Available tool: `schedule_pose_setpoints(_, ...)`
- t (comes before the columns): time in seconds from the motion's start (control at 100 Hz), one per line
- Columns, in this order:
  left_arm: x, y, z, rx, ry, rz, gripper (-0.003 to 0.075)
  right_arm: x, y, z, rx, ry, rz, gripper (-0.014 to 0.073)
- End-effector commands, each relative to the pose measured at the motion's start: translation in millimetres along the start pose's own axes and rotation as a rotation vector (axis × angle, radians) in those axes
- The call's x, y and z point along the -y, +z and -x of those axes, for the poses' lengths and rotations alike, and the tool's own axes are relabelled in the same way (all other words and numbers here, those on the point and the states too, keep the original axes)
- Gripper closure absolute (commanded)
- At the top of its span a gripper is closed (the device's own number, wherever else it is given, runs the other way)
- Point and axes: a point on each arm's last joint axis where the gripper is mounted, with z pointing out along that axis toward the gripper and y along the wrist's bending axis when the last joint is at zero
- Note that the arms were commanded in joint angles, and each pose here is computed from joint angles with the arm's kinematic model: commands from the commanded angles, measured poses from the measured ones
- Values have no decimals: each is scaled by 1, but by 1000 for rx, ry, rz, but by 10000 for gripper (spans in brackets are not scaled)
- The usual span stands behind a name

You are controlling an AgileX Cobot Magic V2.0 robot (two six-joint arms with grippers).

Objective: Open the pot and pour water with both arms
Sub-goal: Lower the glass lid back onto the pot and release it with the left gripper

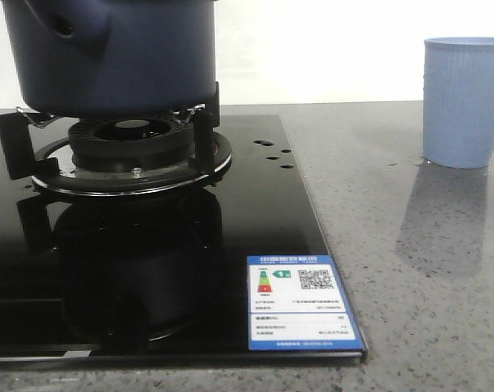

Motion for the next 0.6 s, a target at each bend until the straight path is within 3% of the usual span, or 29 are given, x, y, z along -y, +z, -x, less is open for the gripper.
schedule_pose_setpoints(0.0, -9, -15, 26, 93, 11, 44, 472, 3, 6, 38, 139, -24, 5, 538)
schedule_pose_setpoints(0.05, -12, -21, 26, 68, 17, 55, 580, 5, 8, 47, 147, -39, -17, 659)
schedule_pose_setpoints(0.12, -16, -31, 25, 33, 24, 67, 734, 9, 9, 55, 142, -51, -48, 656)
schedule_pose_setpoints(0.36, -20, -90, 4, 107, 38, 135, 736, -7, -16, 47, 193, -71, -26, 656)
schedule_pose_setpoints(0.59, -15, -160, -46, 176, 13, 133, 736, -23, -55, 2, 152, -69, -75, 656)
